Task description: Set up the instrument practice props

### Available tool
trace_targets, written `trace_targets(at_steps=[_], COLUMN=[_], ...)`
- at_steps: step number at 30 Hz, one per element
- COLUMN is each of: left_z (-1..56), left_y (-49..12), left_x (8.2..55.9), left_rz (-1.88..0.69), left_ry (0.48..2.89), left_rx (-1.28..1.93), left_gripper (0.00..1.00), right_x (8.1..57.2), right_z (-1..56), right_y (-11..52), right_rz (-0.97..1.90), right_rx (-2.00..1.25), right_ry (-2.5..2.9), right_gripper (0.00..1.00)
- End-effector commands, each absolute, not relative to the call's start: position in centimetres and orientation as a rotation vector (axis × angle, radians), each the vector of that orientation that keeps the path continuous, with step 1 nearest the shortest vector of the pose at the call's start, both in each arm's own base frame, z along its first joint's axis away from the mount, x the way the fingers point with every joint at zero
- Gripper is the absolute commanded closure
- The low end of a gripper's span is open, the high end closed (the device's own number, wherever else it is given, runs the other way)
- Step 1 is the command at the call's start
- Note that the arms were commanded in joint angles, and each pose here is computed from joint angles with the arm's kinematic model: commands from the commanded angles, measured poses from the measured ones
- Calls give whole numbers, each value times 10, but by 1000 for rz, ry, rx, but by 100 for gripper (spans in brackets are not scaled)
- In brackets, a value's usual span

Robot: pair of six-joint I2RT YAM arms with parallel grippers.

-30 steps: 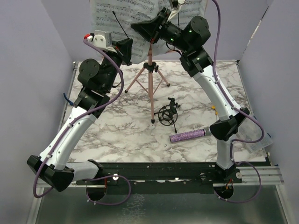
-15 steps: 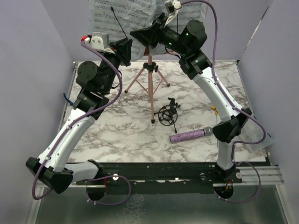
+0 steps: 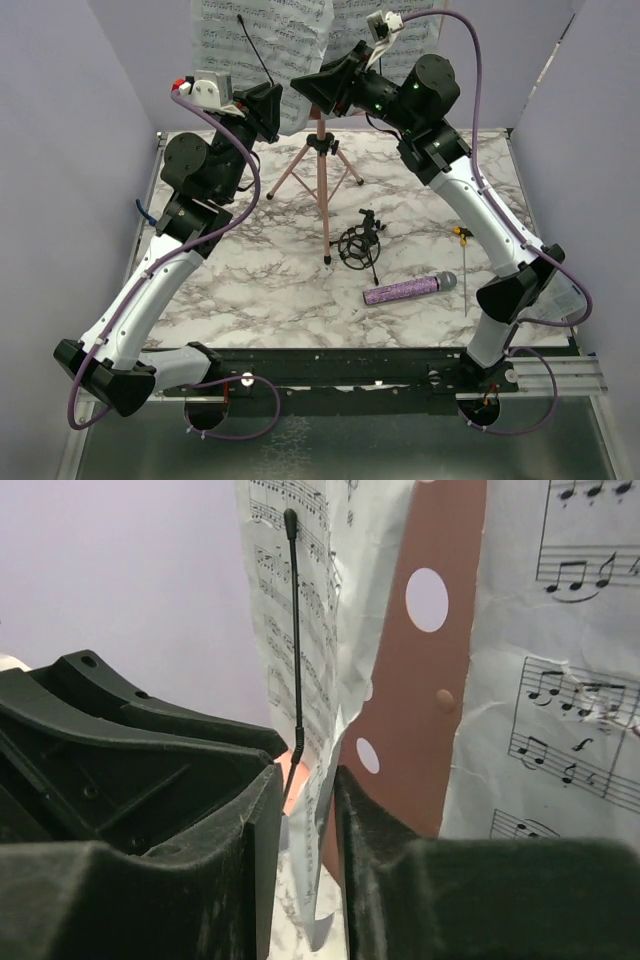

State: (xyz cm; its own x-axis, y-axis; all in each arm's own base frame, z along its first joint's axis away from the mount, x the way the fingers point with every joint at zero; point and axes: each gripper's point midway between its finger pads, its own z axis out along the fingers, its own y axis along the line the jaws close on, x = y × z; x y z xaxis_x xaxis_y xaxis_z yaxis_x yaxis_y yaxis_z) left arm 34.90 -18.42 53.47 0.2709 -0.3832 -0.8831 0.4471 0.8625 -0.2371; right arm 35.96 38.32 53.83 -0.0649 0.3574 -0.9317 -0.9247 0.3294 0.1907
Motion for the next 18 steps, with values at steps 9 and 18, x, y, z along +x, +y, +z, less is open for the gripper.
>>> trace_targets(at_steps=[9,18], left_z=[543,543], left_y=[-175,-177], left_x=[341,342], left_rz=[-543,-543], left_ry=[1136,1140], left_rx=[50,60], left_gripper=[76,92], right_x=[370,371], right_z=[554,561], right_y=[367,371], right_rz=[1046,977], right_rx=[-548,-642], right_ry=[1218,1192], right_gripper=[95,99])
